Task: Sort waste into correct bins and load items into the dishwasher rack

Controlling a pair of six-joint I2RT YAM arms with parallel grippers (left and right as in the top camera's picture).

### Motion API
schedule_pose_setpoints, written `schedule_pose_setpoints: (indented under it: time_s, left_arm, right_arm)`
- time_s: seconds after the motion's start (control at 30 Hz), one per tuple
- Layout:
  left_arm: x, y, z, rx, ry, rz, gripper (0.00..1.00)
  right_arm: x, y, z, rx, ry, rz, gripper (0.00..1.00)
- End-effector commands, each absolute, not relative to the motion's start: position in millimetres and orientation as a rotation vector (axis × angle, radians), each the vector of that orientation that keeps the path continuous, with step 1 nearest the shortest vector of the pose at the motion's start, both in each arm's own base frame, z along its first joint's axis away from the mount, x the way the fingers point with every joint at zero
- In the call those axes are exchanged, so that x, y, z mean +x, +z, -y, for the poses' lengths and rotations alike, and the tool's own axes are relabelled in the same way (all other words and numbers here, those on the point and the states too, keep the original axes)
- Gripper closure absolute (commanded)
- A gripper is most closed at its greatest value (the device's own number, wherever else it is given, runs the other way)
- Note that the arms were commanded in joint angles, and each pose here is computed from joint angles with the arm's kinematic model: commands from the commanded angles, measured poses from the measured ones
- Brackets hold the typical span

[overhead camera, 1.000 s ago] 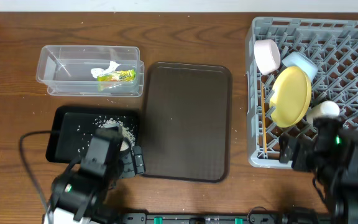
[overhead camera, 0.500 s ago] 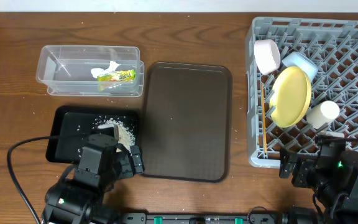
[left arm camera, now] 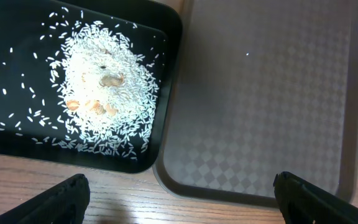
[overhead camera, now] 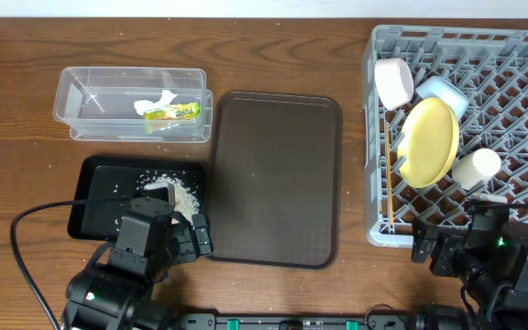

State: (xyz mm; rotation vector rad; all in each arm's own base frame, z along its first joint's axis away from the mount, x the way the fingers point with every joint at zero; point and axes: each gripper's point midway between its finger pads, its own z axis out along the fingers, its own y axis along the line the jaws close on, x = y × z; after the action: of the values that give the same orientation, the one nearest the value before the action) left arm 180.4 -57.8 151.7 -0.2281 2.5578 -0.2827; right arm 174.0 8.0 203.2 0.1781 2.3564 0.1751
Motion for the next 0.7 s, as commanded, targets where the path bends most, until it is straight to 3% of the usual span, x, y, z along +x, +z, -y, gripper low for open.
schedule_pose_setpoints:
  time_s: [0.0,0.23,0.67]
  left_arm:
    - [180,150,56,-0.230,-0.265,-2.556,0.03]
    - [180,150,56,-0.230,-0.265,-2.556,0.03]
    - [180,150,56,-0.230,-0.265,-2.556,0.03]
  right_arm:
    - [172,204,-11,0.152,0.181,-2.346,0.01]
    - [170,216,8,0.087,-0.007,-2.245,0.01]
    - [200,222,-7,-0.052,0.013,-1.767,0.01]
